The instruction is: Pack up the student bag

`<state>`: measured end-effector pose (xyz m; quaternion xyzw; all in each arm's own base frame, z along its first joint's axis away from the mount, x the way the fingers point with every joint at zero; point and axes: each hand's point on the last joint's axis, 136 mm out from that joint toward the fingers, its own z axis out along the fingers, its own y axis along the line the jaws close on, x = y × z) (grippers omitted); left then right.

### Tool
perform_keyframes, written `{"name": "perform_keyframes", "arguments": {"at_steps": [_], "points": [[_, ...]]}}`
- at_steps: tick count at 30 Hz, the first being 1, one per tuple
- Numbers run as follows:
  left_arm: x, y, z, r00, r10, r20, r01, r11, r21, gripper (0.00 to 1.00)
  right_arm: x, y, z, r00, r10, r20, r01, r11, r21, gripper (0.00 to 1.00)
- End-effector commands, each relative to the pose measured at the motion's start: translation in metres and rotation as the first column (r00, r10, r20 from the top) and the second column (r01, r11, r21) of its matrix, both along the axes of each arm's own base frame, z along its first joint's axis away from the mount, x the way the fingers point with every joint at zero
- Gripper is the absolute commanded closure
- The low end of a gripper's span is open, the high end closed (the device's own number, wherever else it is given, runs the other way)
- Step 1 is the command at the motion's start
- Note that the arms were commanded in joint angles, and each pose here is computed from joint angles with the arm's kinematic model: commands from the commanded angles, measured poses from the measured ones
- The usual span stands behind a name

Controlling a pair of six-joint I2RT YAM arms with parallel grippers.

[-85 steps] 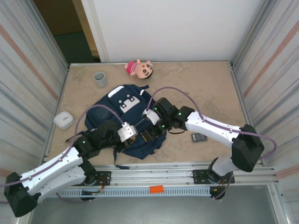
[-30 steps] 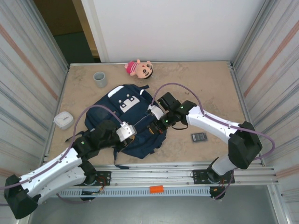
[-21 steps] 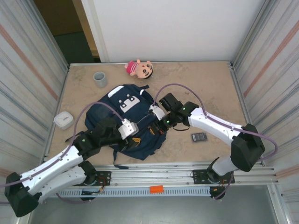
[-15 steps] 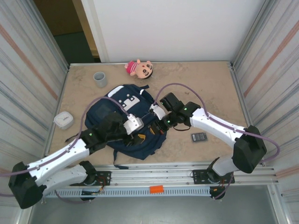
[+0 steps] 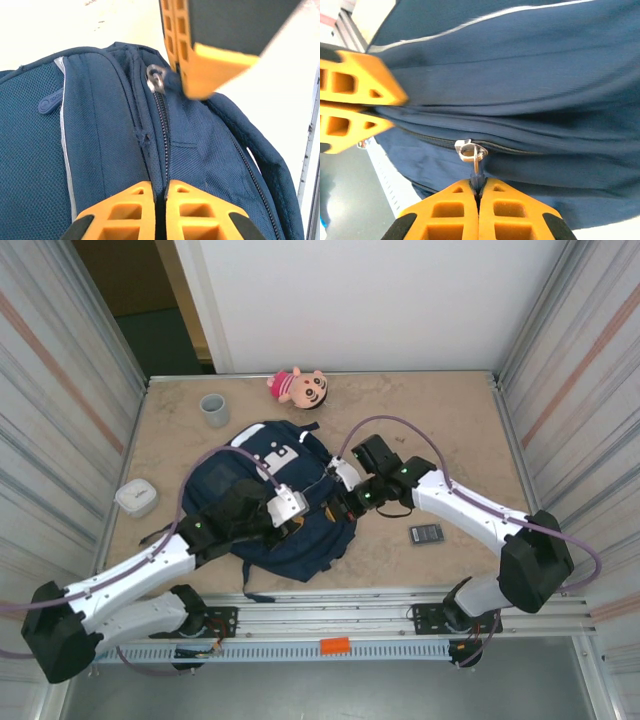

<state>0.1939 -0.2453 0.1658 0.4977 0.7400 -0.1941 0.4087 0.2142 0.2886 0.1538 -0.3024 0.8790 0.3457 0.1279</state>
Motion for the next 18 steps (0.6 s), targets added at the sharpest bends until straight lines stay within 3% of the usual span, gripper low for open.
{"name": "perform_keyframes", "arguments": {"at_steps": [1,11,18], "points": [[-0.026,0.017,-0.005,0.992,-0.129,0.014,0.127,0.990,0.068,0.97,0.012,-0.013,0.000,0.999,-0.040,0.006,0.040,0.999,-0.004,1.00],[-0.027,0.059,-0.018,0.993,-0.120,-0.004,0.117,0.962,0.246,0.97,-0.011,0.006,0.000,1.000,0.019,-0.007,-0.019,1.000,0.023,1.00],[-0.052,0.026,0.001,0.923,-0.385,0.019,0.380,0.917,0.118,1.00,-0.027,-0.002,-0.012,0.997,-0.079,-0.026,0.080,0.995,0.058,1.00]]}}
